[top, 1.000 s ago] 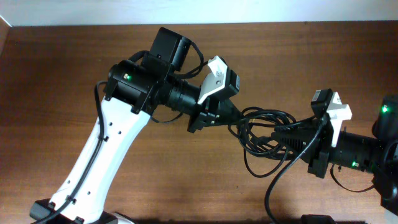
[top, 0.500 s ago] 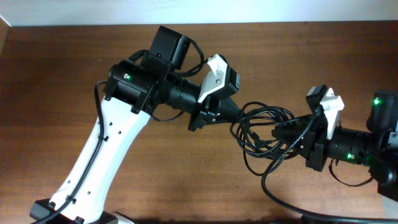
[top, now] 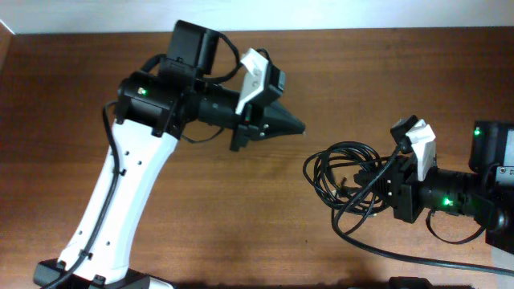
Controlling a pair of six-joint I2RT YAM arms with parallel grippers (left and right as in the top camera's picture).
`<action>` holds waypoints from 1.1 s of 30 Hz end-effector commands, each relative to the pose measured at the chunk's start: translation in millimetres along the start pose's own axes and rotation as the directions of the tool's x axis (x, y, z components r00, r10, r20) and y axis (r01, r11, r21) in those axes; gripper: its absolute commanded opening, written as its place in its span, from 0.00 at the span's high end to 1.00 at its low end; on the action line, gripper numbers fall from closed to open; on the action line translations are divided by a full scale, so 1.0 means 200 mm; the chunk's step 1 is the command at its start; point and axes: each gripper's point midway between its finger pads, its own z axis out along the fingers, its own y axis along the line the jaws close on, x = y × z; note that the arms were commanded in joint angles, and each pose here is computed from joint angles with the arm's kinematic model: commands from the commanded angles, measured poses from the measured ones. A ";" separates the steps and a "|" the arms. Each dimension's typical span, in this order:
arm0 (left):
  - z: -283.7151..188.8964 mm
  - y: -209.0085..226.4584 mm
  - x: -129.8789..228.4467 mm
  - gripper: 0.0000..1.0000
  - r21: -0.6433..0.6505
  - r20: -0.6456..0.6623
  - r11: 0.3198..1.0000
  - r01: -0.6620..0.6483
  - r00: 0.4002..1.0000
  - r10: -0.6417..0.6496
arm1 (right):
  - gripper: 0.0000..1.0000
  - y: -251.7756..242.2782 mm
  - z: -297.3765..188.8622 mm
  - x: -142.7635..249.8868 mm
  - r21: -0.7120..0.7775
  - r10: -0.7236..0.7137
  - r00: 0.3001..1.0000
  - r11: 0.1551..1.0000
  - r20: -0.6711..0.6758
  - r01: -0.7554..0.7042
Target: Untangle cables
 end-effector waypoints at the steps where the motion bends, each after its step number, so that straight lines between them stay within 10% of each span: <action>1: -0.06 -0.02 -0.05 1.00 -0.013 0.032 1.000 -0.018 0.999 0.019 | 0.96 0.01 -0.01 -0.01 -0.004 -0.014 1.000 1.000 0.007 0.014; 7: -0.07 0.01 0.02 1.00 -0.066 -0.027 0.997 0.038 0.999 -0.039 | 0.96 0.02 -0.01 -0.01 -0.014 -0.015 1.000 1.000 0.012 0.015; 22: 0.04 -0.09 0.16 0.43 -0.045 -0.158 0.986 0.159 0.974 -0.165 | 0.96 0.13 -0.02 -0.12 -0.139 -0.072 0.991 0.986 0.111 0.087; 33: 0.17 -0.14 0.20 0.46 -0.036 -0.258 0.996 0.081 0.962 -0.087 | 0.96 0.15 -0.03 -0.13 -0.158 -0.082 0.988 0.982 0.128 0.102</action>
